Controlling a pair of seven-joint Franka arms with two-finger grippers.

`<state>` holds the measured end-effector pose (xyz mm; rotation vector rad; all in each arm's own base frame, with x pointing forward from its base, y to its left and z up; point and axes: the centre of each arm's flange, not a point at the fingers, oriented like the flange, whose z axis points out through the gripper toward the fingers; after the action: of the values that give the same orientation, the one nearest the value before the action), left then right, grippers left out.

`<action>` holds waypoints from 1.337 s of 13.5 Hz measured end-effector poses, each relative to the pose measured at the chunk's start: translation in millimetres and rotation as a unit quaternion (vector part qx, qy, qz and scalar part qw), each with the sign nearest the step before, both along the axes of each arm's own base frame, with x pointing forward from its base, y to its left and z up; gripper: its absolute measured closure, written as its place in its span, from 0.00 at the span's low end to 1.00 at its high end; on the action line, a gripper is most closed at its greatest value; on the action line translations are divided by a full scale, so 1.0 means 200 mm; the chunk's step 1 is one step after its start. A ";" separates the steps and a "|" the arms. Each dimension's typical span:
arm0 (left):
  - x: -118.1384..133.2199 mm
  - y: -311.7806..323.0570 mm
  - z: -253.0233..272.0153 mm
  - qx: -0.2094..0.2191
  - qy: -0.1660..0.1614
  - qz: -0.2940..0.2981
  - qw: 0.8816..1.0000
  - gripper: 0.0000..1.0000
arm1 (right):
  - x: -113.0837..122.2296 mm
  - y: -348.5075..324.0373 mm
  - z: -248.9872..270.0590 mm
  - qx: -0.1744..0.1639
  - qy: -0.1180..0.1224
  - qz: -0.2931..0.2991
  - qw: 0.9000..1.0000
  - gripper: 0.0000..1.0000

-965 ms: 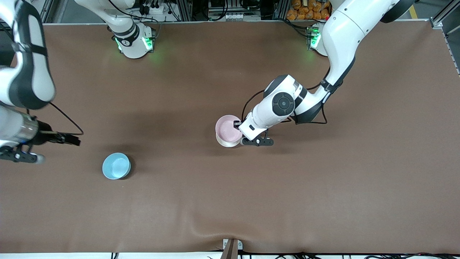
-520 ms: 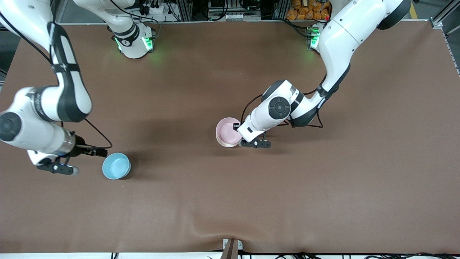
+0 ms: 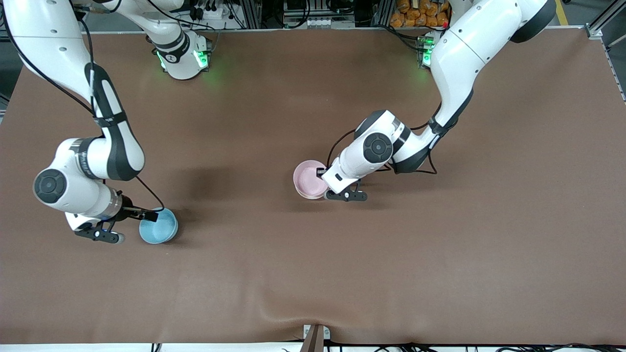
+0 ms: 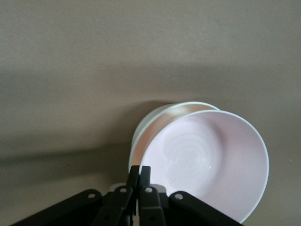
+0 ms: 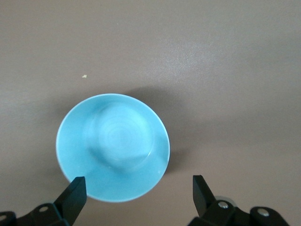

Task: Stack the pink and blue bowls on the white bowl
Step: 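Lower the pink bowl into the white bowl while the right gripper grasps the blue bowl, then open the left gripper and withdraw it while the right gripper lifts the blue bowl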

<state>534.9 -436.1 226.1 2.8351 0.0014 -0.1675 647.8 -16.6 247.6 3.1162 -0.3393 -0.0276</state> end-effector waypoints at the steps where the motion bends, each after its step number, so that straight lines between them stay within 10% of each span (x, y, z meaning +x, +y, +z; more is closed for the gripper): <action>1: 0.01 0.01 -0.01 0.003 -0.001 0.001 1.000 0.97 | -0.01 -0.01 -0.05 -0.001 0.000 -0.002 1.000 0.00; 6: 0.05 0.00 0.04 0.000 -0.017 0.009 1.000 0.61 | -0.04 -0.10 -0.24 -0.003 0.005 -0.016 1.000 0.00; 12: 0.41 0.58 0.88 0.031 -0.086 0.083 0.992 0.00 | -0.06 -0.15 -0.32 0.009 0.012 -0.040 0.999 0.65; 15: 0.40 0.85 1.26 0.069 -0.089 0.108 0.988 0.00 | -0.05 -0.16 -0.30 0.015 0.007 -0.049 0.999 0.94; 18: 0.29 0.99 1.64 0.110 -0.072 0.116 0.985 0.00 | -0.03 -0.16 -0.24 0.016 0.000 -0.050 0.999 0.96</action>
<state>591.9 -238.4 554.6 3.0287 0.3375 0.0947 641.5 -49.5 198.9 3.1281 -0.4996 -0.0337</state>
